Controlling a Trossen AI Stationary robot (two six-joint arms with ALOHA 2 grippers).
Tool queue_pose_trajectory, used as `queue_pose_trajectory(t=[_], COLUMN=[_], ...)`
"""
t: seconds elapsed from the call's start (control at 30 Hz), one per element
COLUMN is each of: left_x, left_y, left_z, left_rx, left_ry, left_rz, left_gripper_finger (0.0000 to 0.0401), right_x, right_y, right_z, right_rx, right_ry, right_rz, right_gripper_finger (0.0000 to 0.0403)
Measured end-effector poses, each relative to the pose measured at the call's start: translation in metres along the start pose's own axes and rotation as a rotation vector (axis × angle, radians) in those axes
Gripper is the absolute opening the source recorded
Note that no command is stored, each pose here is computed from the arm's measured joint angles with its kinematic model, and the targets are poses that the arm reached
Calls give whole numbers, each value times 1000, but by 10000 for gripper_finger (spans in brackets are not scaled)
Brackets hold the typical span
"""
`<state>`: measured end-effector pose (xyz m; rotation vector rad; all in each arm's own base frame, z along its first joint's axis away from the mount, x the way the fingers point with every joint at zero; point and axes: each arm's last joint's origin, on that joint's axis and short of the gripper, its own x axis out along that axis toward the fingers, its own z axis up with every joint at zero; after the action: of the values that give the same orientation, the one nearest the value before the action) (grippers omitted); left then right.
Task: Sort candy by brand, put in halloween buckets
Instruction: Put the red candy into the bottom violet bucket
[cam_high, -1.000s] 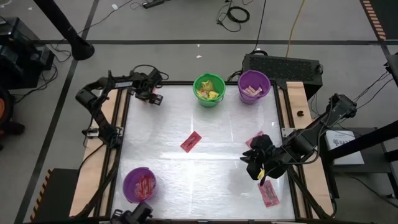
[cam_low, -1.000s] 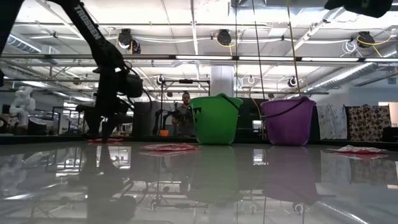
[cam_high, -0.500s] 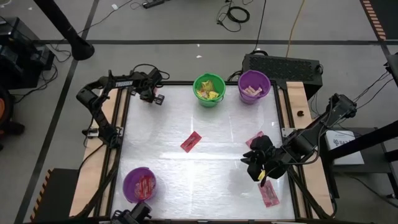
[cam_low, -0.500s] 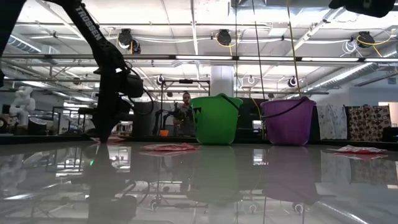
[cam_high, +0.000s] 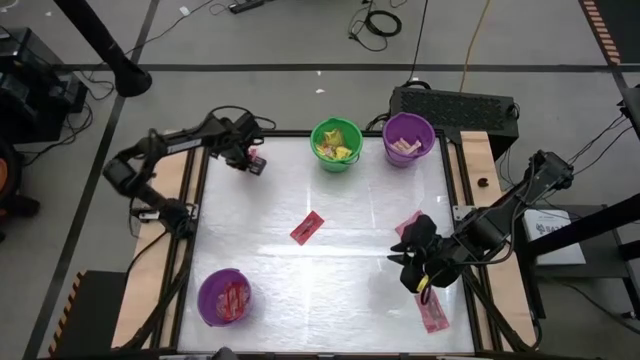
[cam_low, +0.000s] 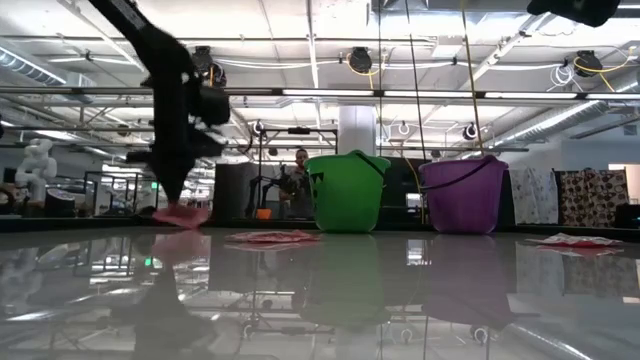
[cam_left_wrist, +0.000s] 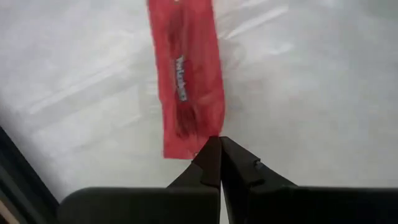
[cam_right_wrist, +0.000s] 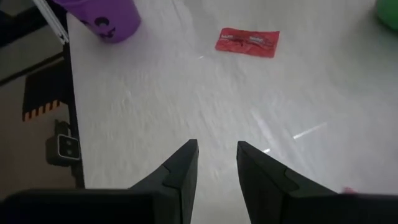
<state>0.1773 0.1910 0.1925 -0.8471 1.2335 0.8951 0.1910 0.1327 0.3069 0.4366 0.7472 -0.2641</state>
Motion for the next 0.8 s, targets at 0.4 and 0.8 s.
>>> queue_pose_trajectory(t=[0.4, 0.8], left_x=[-71, -122], left_y=[-54, -90], left_z=[-80, -191], left_rx=[131, 258], left_ry=[23, 225], left_rz=[-247, -530], left_gripper_finger=[1, 0], right_x=[0, 0], right_y=[0, -1], right_z=[0, 0], right_rx=[-143, -290], right_ry=[0, 1], right_rz=[-1, -6], right_gripper_finger=[105, 105])
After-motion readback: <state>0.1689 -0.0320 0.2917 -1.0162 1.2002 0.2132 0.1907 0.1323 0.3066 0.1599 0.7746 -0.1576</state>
